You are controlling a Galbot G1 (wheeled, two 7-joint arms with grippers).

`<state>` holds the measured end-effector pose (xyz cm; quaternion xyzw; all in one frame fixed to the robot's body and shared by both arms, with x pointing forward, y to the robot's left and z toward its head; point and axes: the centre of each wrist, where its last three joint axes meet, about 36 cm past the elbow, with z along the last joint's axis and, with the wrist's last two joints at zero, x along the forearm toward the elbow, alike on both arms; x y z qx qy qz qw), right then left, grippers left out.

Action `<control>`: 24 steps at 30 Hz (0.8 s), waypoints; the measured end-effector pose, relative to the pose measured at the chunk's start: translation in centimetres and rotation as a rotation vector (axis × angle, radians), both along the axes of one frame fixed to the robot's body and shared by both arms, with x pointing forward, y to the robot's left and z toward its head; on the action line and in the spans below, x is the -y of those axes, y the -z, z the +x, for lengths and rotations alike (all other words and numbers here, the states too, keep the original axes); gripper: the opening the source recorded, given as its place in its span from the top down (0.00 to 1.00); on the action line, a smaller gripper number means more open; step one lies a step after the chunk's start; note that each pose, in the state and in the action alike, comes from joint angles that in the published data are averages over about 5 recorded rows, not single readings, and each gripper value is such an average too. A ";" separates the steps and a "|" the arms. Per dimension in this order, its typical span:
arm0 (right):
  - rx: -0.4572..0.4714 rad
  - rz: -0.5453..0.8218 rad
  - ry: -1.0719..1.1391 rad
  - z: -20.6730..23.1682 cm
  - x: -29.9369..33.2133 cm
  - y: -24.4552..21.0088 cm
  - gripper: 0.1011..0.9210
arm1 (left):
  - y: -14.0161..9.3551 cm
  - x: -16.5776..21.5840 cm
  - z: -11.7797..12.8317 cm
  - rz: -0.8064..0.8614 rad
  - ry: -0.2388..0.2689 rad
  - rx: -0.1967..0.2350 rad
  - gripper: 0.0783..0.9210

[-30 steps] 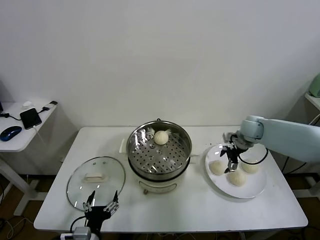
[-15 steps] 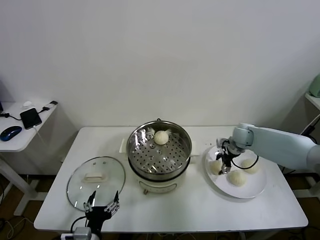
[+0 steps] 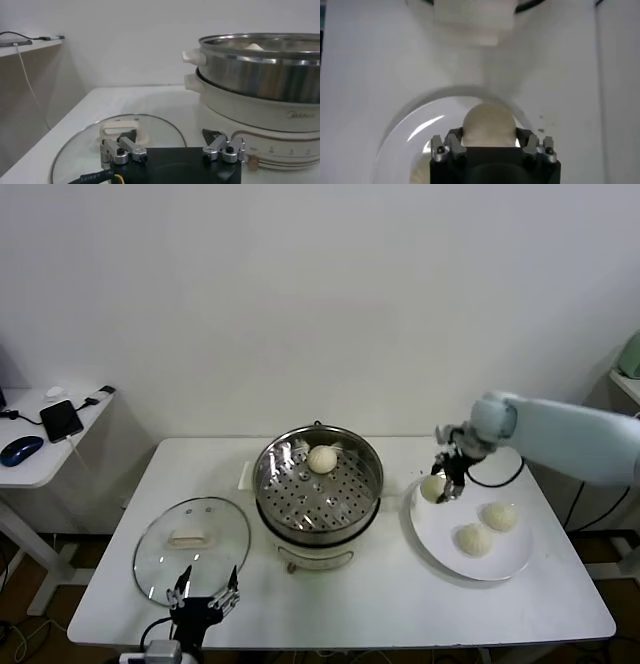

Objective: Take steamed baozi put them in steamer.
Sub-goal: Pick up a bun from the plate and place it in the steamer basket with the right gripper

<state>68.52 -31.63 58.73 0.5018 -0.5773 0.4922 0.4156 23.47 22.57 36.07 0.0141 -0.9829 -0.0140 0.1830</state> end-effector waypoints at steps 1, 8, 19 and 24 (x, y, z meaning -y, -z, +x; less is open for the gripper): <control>0.012 0.012 -0.004 0.3 -0.6 -1.9 0.27 | -0.1 0.0 0.0 0.000 0.001 0.001 0.12; 0.079 0.121 -0.055 0.4 -8.2 -12.6 0.26 | -0.6 0.3 0.1 -0.008 0.009 0.012 0.12; 0.043 0.161 -0.127 -3.0 -22.8 -12.2 0.27 | -1.0 0.6 0.3 -0.021 0.003 0.022 0.12; 0.029 0.123 -0.127 -3.6 -26.4 -8.5 0.26 | -1.1 0.8 0.5 -0.029 0.003 0.024 0.12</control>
